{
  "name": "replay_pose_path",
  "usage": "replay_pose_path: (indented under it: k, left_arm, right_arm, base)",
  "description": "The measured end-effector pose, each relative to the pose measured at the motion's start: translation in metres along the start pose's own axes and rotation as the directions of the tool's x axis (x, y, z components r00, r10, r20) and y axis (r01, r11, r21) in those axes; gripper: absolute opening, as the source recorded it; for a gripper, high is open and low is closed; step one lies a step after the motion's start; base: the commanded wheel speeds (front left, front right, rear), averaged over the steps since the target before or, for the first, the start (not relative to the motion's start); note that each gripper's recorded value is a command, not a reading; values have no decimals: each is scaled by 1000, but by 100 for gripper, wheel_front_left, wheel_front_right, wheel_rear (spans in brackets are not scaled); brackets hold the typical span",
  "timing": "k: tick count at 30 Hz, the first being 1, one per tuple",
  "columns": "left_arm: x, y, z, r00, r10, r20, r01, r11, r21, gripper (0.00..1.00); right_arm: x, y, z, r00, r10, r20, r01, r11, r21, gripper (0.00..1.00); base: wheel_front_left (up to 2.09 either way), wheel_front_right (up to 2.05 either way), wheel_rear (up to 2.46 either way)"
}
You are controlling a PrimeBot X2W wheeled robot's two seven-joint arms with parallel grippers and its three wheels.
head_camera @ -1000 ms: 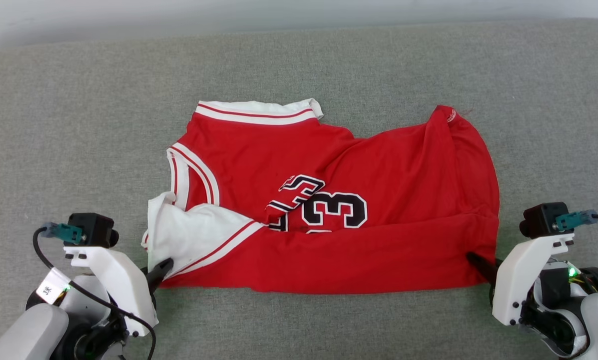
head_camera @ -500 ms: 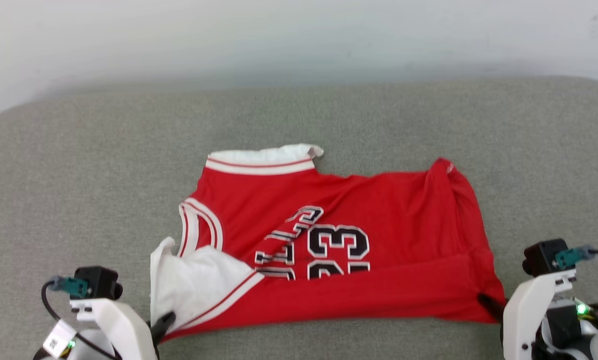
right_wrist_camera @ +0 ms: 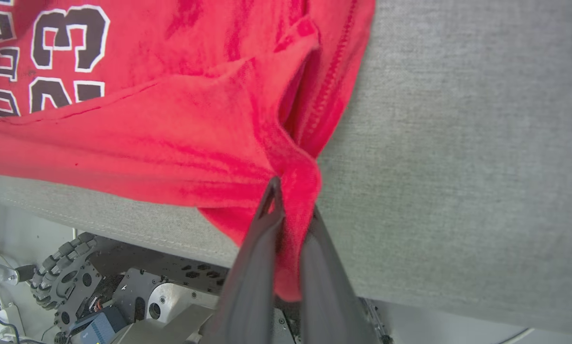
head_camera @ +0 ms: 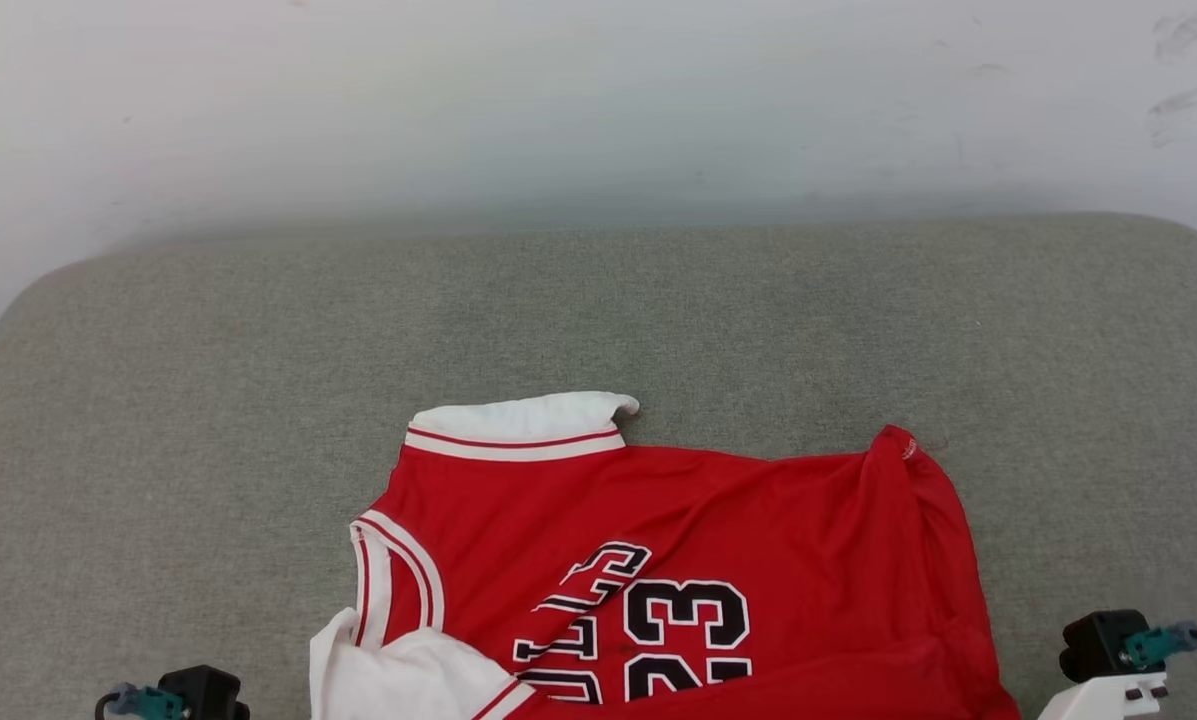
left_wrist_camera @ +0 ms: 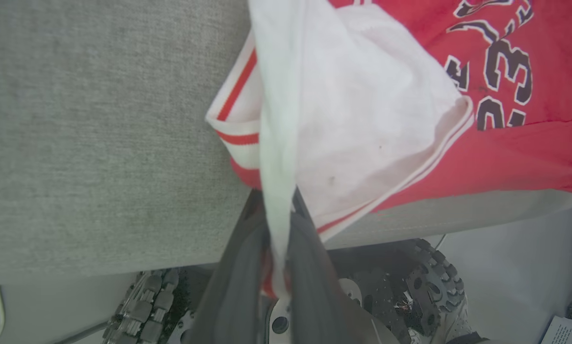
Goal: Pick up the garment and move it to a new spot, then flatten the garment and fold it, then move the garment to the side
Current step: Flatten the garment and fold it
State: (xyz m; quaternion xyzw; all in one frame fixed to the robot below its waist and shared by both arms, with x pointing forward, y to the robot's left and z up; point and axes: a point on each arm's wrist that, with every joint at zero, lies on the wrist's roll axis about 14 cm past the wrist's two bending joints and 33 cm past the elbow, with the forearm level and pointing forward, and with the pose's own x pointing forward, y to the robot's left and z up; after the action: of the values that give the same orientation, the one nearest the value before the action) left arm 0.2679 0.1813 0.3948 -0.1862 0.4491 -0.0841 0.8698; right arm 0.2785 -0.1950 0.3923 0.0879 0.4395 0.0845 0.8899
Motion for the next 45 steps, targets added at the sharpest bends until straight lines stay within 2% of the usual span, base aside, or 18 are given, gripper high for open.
replay_pose_path:
  k: [1, 2, 3, 4, 9, 11, 14, 17, 22, 27, 30, 32, 36, 40, 45]
  left_arm:
    - [2, -1, 0, 1000, -3, 7, 3, 1000, -7, 0]
    - [4, -1, -1, 1000, -5, 7, 5, 1000, -11, 0]
    - [6, -1, -1, 1000, -5, 9, 5, 1000, -7, 42]
    - [8, -2, 2, 1000, -5, 26, 5, 1000, -4, 100]
    - [15, -4, 29, 994, -4, 106, -1, 999, 39, 100]
    - [16, -3, 43, 988, 5, 156, -15, 998, 66, 100]
    - [17, -11, 69, 968, -12, 251, -18, 993, 114, 100]
    - [14, -20, 102, 928, -33, 371, -30, 986, 161, 100]
    - [15, -46, 150, 843, -119, 525, -17, 969, 247, 100]
    - [24, -72, 193, 749, -205, 630, -5, 949, 315, 100]
    - [37, -85, 211, 719, -245, 651, 6, 938, 346, 100]
    - [51, -91, 218, 722, -269, 637, 21, 929, 369, 100]
    - [85, -101, 224, 782, -313, 539, 69, 903, 424, 100]
    - [121, -102, 210, 882, -326, 341, 136, 869, 476, 100]
    - [151, -95, 193, 954, -284, 96, 197, 836, 512, 100]
  right_arm:
    - [1, 0, -1, 1000, 0, 8, -1, 1000, 16, 23]
    - [2, 1, -2, 1000, 1, 18, -2, 1000, 30, 100]
    - [3, 2, -3, 1000, 1, 29, -2, 999, 39, 100]
    - [4, 2, -2, 999, -3, 48, 1, 999, 40, 100]
    - [2, 6, 26, 967, -10, 254, -5, 998, 60, 100]
    - [-2, 3, 40, 940, -29, 341, 10, 998, 58, 100]
    - [-12, 0, 67, 873, -55, 484, 35, 998, 52, 100]
    - [-21, -3, 90, 804, -76, 590, 58, 997, 49, 100]
    - [-29, 0, 120, 724, -78, 685, 77, 997, 33, 100]
    - [-29, 4, 147, 675, -68, 735, 86, 996, 13, 100]
    - [-22, 5, 158, 667, -65, 743, 90, 996, 6, 100]
    - [-16, 4, 163, 667, -64, 742, 95, 995, 1, 100]
    - [-4, 0, 166, 681, -74, 728, 105, 994, 2, 100]
    - [7, -8, 162, 700, -98, 707, 120, 993, 18, 100]
    - [17, -19, 150, 724, -137, 676, 140, 989, 51, 100]
  base:
    - [0, 0, 0]
    - [0, 0, 0]
    - [0, 0, 0]
    - [0, 0, 0]
    - [0, 0, 0]
    - [0, 0, 0]
    - [0, 0, 0]
    - [0, 0, 0]
    - [0, 0, 0]
    - [0, 0, 0]
    - [0, 0, 0]
    - [0, 0, 0]
    - [0, 0, 0]
    - [0, 0, 0]
    - [0, 0, 0]
